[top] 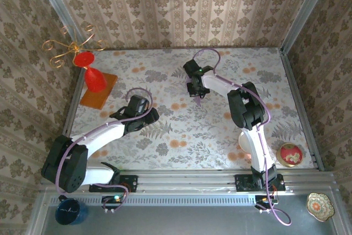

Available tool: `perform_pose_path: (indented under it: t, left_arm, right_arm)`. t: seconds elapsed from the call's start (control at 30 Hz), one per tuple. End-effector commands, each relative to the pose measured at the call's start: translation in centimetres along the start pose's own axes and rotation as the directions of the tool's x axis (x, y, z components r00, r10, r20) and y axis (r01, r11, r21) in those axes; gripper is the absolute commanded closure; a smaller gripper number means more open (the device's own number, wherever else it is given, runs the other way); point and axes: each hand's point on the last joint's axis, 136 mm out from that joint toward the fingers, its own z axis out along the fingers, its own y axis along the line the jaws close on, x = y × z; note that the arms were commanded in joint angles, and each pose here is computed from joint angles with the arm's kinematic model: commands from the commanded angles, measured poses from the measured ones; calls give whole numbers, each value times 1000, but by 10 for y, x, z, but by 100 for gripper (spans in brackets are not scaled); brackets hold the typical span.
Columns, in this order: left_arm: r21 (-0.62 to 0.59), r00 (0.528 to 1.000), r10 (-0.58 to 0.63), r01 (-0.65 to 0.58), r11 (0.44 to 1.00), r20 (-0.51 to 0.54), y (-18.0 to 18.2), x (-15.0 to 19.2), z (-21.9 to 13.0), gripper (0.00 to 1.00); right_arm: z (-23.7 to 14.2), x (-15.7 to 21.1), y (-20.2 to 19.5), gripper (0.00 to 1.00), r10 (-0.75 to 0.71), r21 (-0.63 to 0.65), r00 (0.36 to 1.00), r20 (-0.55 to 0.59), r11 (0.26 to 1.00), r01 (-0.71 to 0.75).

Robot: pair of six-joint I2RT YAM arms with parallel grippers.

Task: Fold a paper plane with a square sheet of paper (pick it up from the middle)
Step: Move the paper plane to the top-center of the table.

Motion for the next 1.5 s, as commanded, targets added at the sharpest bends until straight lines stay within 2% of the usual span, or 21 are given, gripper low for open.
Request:
perform_pose_path:
  t: [0.0, 0.3, 0.5, 0.77, 1.1, 1.47]
  left_arm:
    - [-22, 1000, 17, -17, 1000, -13, 5, 2, 4, 39]
    - [-26, 1000, 17, -17, 1000, -17, 6, 3, 5, 39]
    - [-24, 1000, 15, -16, 1000, -23, 6, 4, 7, 39]
    - [-26, 1000, 17, -17, 1000, -24, 7, 5, 6, 39]
    - [-26, 1000, 15, -16, 1000, -26, 8, 6, 7, 39]
    - [-27, 1000, 17, -17, 999, -26, 8, 6, 7, 39]
  right_arm:
    - [-2, 0, -4, 86, -30, 67, 1000, -4, 997, 30]
    - [-14, -8, -23, 89, -32, 202, 998, 45, 979, 22]
    - [2, 3, -9, 87, -19, 130, 1000, -10, 991, 21]
    - [11, 11, -4, 76, -2, 86, 999, -49, 996, 6]
    - [20, 17, -6, 68, 27, 65, 997, -72, 998, -23]
    - [35, 19, -20, 62, 130, 60, 988, -83, 990, -126]
